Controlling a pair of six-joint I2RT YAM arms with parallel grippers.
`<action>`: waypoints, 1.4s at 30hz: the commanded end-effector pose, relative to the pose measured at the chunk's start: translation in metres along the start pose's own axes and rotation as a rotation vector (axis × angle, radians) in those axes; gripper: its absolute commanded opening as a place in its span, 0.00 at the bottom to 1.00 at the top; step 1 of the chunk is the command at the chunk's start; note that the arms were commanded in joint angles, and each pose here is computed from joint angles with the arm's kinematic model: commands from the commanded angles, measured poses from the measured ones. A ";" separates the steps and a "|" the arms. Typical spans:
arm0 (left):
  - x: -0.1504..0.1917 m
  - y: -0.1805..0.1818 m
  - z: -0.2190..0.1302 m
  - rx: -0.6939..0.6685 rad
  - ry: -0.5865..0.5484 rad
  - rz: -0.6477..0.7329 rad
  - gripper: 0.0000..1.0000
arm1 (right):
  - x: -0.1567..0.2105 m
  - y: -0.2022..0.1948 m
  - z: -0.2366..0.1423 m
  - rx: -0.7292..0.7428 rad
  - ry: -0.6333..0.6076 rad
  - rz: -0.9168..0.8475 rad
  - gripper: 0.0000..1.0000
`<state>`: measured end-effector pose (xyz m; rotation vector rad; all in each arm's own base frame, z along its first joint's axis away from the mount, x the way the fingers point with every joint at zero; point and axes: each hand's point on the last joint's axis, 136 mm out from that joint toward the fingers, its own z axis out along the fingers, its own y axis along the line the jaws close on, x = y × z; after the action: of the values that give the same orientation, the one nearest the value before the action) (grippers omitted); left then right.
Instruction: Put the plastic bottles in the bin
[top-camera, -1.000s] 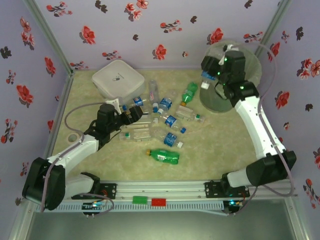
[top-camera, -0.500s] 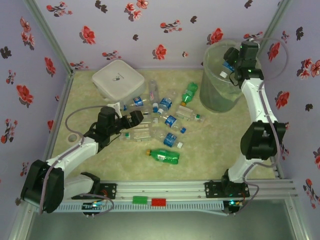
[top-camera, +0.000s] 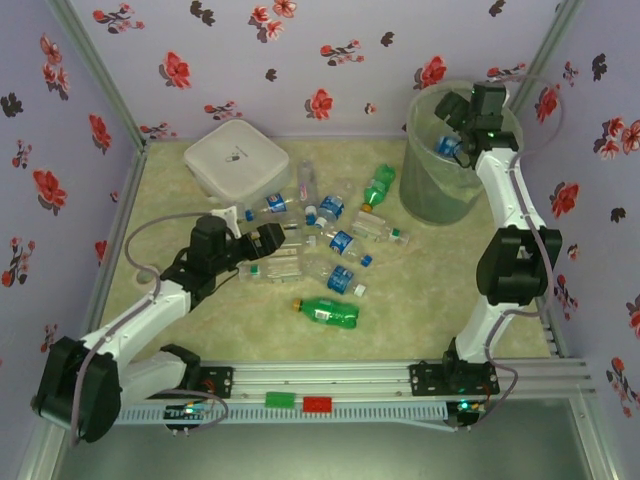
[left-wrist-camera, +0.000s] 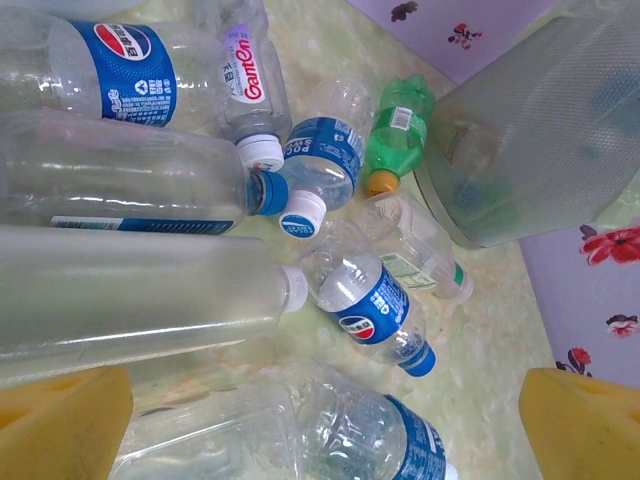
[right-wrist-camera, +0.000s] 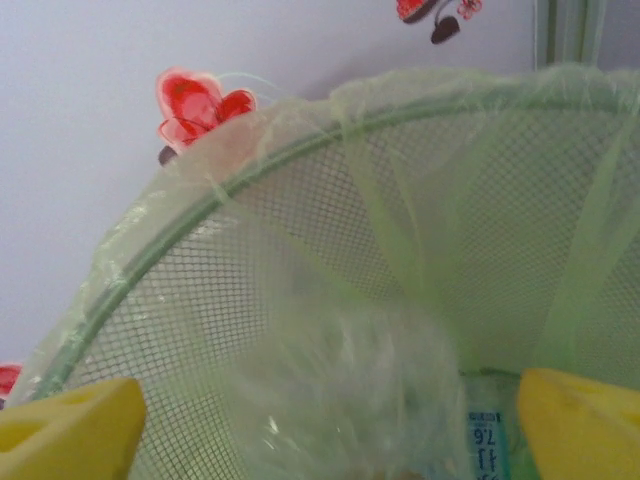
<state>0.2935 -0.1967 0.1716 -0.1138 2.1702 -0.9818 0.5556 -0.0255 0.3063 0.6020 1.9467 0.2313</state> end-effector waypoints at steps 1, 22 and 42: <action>-0.002 0.003 -0.009 -0.061 0.014 0.091 1.00 | -0.027 0.010 -0.020 -0.007 -0.057 -0.014 1.00; 0.034 0.040 0.012 -0.189 0.288 0.249 1.00 | 0.107 0.073 -0.184 -0.259 0.085 -0.282 1.00; 0.074 0.072 0.024 -0.309 0.454 0.213 1.00 | 0.241 0.081 -0.189 -0.375 0.306 -0.294 1.00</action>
<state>0.2827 -0.1926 0.0783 0.2052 2.6012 -0.6332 0.3270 0.1774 0.2240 0.0260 2.2163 0.4676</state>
